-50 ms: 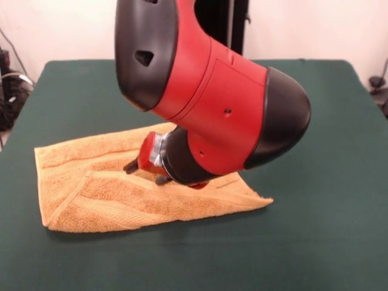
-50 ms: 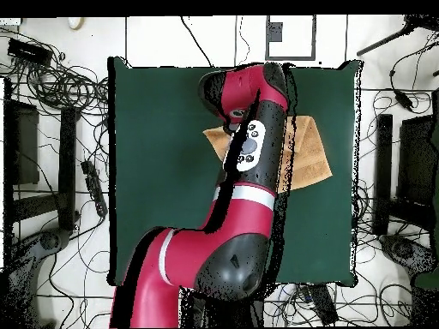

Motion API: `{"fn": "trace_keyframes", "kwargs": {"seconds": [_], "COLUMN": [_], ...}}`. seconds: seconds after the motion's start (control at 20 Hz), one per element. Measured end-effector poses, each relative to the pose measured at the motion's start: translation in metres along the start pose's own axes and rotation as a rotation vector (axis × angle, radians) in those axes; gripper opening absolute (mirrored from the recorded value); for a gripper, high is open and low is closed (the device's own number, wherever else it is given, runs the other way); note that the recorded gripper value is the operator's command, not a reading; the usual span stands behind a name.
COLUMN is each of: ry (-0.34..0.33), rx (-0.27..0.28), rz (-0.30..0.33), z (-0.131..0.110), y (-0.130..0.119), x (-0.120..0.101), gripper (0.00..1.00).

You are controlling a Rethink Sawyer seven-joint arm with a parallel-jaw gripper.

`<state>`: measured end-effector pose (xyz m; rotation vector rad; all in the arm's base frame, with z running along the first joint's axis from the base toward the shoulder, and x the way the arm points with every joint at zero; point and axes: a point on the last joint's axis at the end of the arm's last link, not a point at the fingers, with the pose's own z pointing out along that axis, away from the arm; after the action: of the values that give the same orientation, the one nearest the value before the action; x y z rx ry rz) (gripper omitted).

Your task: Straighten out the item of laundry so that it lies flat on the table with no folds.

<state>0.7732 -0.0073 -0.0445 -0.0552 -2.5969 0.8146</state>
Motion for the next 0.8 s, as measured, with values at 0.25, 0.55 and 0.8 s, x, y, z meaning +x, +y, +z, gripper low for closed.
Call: {"fn": "trace_keyframes", "kwargs": {"seconds": [0.25,0.55,0.8], "ry": [0.011,0.040,0.071], "rx": [-0.099,-0.240,-0.296], "rz": [0.013,0.046,0.060], "z": [0.000,-0.014,-0.027], "y": [0.007,0.019,0.018], "x": [-0.004,-0.003,0.001], "gripper": [1.00,1.00,1.00]}}
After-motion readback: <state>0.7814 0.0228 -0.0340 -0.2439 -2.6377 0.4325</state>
